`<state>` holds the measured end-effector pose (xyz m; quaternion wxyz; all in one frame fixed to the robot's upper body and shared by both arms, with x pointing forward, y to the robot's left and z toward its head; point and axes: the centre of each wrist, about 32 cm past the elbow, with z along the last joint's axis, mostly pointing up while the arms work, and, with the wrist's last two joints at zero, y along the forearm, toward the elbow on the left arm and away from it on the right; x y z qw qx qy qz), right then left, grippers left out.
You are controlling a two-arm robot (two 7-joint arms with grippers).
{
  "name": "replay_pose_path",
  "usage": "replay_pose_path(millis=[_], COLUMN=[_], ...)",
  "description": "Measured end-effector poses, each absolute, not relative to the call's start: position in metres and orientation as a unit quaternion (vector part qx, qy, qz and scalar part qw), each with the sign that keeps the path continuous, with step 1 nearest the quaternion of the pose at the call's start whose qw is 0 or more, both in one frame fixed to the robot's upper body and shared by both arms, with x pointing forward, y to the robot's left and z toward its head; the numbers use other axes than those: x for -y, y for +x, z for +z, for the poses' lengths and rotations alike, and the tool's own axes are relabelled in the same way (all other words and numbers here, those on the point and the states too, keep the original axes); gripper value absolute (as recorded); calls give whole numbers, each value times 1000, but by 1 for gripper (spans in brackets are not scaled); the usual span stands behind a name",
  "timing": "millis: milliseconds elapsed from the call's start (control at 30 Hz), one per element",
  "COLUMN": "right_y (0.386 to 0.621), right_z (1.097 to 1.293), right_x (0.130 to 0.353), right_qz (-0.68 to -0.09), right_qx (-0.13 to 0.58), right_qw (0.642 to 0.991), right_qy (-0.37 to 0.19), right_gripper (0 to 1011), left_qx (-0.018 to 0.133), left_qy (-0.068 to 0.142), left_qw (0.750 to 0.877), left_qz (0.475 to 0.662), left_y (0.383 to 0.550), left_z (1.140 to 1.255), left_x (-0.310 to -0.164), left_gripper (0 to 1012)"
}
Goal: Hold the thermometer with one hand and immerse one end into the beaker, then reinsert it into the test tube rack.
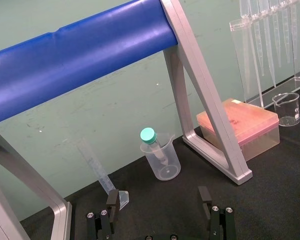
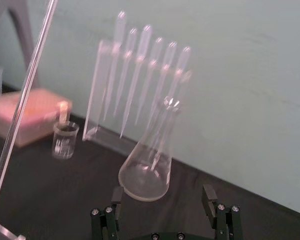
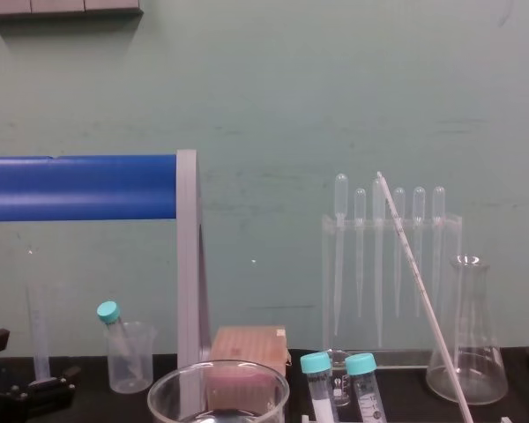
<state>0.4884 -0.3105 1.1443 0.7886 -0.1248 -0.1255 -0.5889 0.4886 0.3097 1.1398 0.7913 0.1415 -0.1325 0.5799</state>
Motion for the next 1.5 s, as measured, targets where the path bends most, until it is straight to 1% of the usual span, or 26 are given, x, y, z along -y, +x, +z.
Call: replay_pose_path(millis=[100, 133, 267, 300, 367, 400, 467, 500, 567, 600, 700, 900, 1100, 1300, 1500], right_y=[488, 487, 488, 488, 488, 488, 488, 488, 489, 490, 493, 500, 507, 516, 526], right_z=[1153, 1159, 1174, 1181, 1190, 1198, 1206, 1214, 1219, 1225, 1234, 1245, 1252, 1251, 1246], right_x=[311, 310, 309, 308, 306, 304, 301, 298, 295, 290, 283, 271, 268, 264, 263], right_qz=[-601, -607, -616, -617, -617, -614, -609, -602, -593, -581, -557, -511, -485, -466, -463], right_qx=[117, 112, 105, 102, 99, 97, 94, 93, 91, 90, 83, 49, 15, -32, -56], right_qw=[785, 784, 781, 781, 781, 782, 784, 788, 793, 800, 815, 844, 861, 876, 880], right_qy=[-94, -73, -25, -2, 24, 48, 70, 90, 105, 119, 139, 156, 153, 118, 91], right_gripper=[1000, 1000, 1000, 1000, 1000, 1000, 1000, 1000, 1000, 1000, 1000, 1000, 1000, 1000, 1000], left_qx=[132, 132, 132, 132, 132, 132, 132, 132, 132, 132, 132, 132, 132, 132, 132], left_qy=[141, 141, 141, 142, 142, 141, 142, 142, 141, 141, 142, 141, 141, 142, 141], left_qw=[791, 791, 791, 791, 791, 791, 791, 791, 791, 791, 791, 791, 791, 791, 791], left_qz=[580, 580, 580, 580, 580, 580, 580, 580, 580, 580, 580, 580, 580, 580, 580], left_y=[489, 489, 489, 489, 489, 489, 489, 489, 489, 489, 489, 489, 489, 489, 489], left_z=[1140, 1140, 1140, 1140, 1140, 1140, 1140, 1140, 1140, 1140, 1140, 1140, 1140, 1140, 1140], left_x=[-310, -310, -310, -310, -310, -310, -310, -310, -310, -310, -310, -310, -310, -310, -310], left_gripper=[1008, 1008, 1008, 1008, 1008, 1008, 1008, 1008, 1008, 1008, 1008, 1008, 1008, 1008, 1008])
